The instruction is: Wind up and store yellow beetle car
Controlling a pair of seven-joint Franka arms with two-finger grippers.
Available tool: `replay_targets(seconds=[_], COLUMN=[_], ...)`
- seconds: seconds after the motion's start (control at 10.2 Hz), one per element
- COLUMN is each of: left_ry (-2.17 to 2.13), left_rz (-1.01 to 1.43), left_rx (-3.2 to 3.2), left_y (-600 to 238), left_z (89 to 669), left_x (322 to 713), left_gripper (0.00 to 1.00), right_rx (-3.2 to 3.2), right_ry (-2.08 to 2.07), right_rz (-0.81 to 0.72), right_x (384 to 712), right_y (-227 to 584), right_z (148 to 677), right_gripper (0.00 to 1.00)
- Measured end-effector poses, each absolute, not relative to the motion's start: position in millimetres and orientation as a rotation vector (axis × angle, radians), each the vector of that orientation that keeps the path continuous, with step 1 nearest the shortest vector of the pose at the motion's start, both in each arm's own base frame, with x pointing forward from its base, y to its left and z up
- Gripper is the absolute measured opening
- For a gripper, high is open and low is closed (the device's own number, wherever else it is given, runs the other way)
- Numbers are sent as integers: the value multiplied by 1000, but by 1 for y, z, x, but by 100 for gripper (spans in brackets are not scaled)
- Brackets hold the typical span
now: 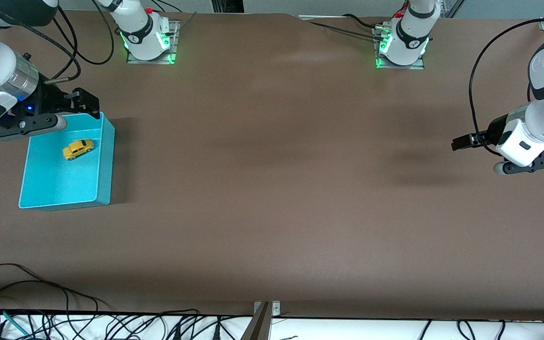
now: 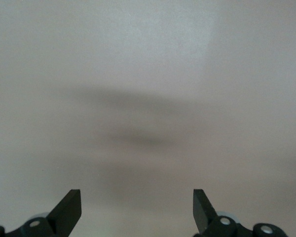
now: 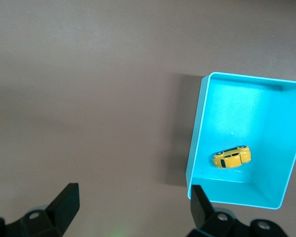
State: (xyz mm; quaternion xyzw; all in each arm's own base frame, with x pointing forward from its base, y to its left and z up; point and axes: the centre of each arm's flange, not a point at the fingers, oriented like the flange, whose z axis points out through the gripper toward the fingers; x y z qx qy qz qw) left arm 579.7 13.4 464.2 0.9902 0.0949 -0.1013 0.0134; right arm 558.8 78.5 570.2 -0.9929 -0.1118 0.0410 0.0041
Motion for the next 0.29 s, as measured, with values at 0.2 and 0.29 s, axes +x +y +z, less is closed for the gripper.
replay_targets(seconds=[0.2, 0.29], left_ry=[296, 296], left_rz=[-316, -316], left_rx=[3085, 3085], left_y=[13, 13], left_z=[464, 464], left_x=[580, 580], left_gripper=[100, 100], right_rx=[-3110, -3110], right_ry=[-358, -359], right_rz=[129, 129], right_x=[559, 559], right_y=[78, 78], right_z=[570, 570], right_gripper=[100, 100])
